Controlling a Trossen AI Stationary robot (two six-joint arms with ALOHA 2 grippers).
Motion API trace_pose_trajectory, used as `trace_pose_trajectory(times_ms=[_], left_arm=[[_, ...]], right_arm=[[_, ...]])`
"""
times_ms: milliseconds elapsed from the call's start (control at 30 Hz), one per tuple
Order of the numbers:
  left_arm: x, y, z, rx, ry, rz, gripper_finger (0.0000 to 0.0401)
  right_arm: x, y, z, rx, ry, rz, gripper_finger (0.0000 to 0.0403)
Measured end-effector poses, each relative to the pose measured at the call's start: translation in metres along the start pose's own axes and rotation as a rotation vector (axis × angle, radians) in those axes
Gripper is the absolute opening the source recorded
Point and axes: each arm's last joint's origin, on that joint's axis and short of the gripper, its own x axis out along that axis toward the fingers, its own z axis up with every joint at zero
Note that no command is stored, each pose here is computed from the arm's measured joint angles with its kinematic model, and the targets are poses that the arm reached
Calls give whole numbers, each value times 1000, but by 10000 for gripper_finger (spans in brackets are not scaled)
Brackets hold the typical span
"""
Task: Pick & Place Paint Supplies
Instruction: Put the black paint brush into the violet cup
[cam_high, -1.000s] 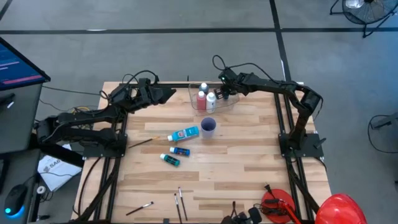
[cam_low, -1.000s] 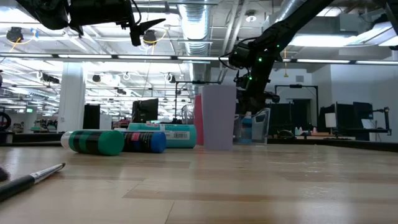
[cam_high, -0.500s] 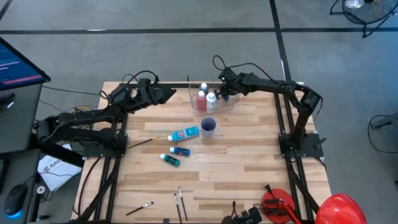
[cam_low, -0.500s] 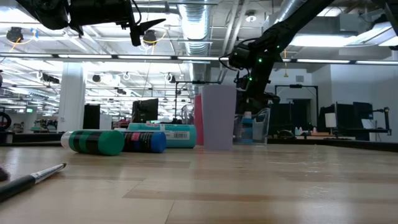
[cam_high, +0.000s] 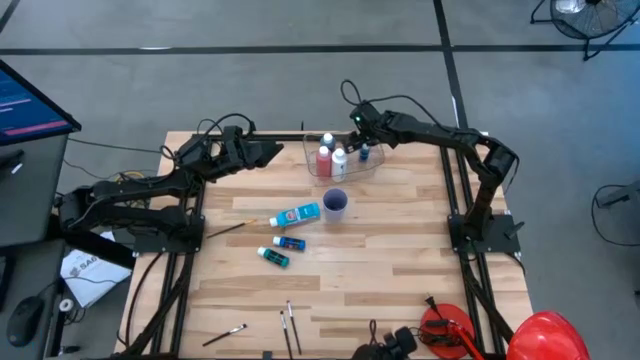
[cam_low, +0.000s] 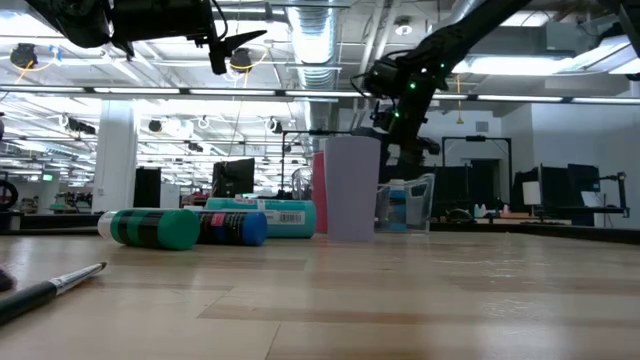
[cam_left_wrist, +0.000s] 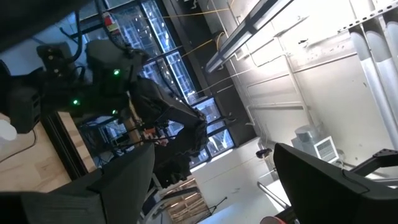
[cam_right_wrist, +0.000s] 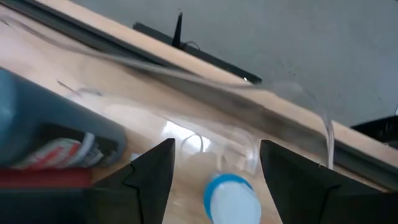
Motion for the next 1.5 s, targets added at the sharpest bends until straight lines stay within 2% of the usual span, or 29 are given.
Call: trace_pose_trajectory(times_ms=[267,467,600,733,833,967,1133,1233,1367,1433,1500], left_arm=[[0,0,0,3,13,-4,323],[0,-1,0,51,10,-10,323],[0,-4,1,81,-12,-41,323],[0,-5,2,107,-17,-52,323],[0,-6,2,108,-18,-58,323],[0,-7,-3,101,14,-74,323],[1,-11,-9,85,-4,-76,323],[3,-15,-17,102,-43,-67,323],[8,-32,-23,104,-37,-120,323],[13,-42,-28,128,-28,-153,323],[17,-54,-31,165,-23,-185,323]], right_arm=[[-17,4,22,-10,-49,21,225],[-48,14,47,-15,-90,49,225],[-77,28,63,-42,-126,133,225],[-110,50,67,-164,-139,232,225],[-132,68,57,-321,-112,263,225],[-154,88,31,-507,-31,285,225],[-186,113,-4,-652,8,347,225],[-214,122,-20,-716,-44,418,225],[-255,125,-40,-756,-152,538,225],[-276,123,-48,-735,-228,609,225],[-292,114,-57,-709,-284,633,225]])
